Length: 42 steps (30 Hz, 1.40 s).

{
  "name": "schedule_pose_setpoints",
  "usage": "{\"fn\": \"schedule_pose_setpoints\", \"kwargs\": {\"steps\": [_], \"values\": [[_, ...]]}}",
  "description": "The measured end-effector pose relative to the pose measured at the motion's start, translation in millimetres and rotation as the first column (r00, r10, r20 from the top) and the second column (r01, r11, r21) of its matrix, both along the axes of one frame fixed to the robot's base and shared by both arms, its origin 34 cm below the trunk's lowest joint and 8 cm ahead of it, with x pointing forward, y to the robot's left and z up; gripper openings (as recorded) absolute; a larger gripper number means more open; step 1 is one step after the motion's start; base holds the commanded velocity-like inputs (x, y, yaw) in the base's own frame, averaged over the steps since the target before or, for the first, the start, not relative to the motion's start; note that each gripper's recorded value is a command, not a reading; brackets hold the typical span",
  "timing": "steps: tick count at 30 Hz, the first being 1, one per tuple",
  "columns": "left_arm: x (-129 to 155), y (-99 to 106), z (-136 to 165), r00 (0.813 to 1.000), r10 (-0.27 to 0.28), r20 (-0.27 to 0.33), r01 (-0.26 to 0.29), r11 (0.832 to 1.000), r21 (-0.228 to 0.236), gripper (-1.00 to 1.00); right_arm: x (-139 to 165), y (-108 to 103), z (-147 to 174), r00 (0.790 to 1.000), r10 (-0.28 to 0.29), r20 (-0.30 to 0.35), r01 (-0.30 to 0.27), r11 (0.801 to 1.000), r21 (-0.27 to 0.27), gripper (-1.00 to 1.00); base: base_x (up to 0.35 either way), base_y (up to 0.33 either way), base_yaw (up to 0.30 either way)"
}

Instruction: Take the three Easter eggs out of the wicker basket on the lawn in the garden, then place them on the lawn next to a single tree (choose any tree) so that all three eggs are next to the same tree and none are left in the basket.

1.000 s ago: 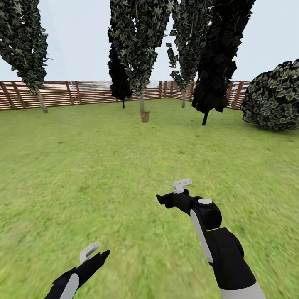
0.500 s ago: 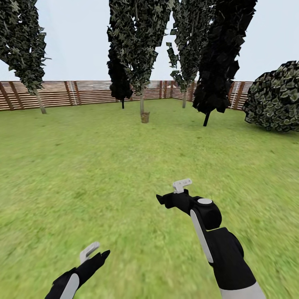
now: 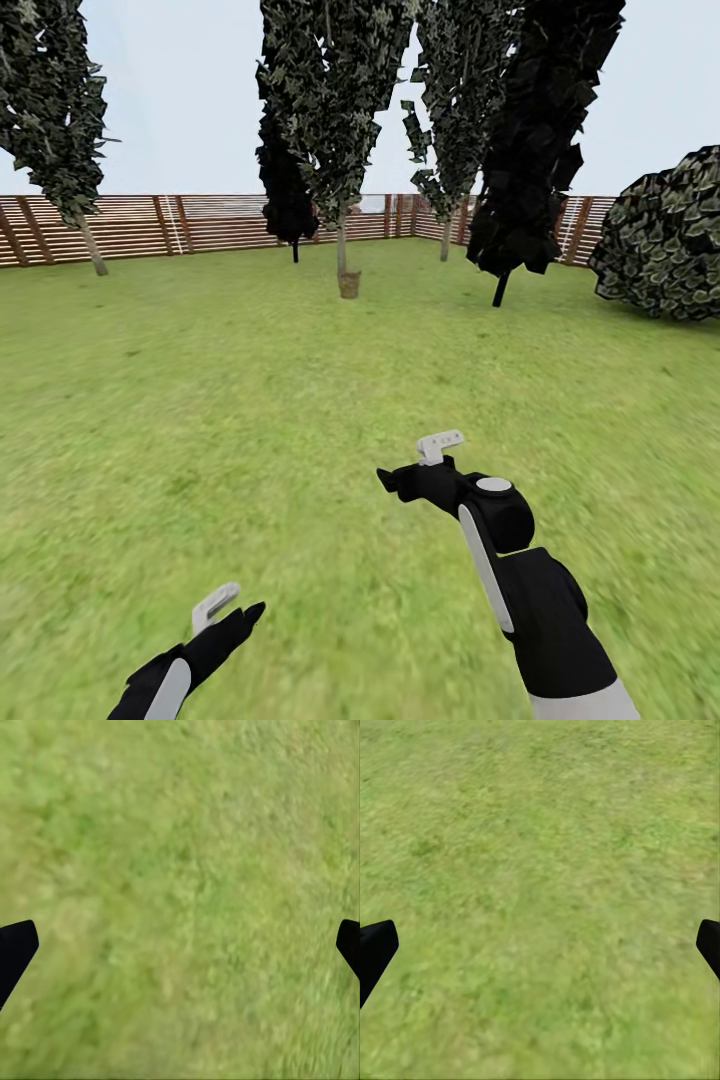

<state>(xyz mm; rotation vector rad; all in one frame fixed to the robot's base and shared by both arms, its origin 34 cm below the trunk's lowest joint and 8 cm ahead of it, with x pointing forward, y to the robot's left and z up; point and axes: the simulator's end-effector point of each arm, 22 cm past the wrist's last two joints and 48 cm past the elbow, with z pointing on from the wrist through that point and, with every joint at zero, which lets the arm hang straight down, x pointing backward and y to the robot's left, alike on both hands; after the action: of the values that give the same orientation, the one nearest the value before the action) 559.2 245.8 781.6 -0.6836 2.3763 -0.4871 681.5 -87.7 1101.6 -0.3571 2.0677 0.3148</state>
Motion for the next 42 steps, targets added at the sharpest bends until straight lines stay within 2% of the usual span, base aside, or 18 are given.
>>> {"fn": "schedule_pose_setpoints", "kwargs": {"steps": [42], "values": [[0.1, -0.1, 0.1, 1.000, -0.001, 0.000, 0.001, 1.000, 0.000, 1.00, -0.3, 0.8, 0.0, 1.000, 0.002, 0.001, -0.002, 1.000, -0.002, 1.00, 0.334, 0.000, 0.000]]}}
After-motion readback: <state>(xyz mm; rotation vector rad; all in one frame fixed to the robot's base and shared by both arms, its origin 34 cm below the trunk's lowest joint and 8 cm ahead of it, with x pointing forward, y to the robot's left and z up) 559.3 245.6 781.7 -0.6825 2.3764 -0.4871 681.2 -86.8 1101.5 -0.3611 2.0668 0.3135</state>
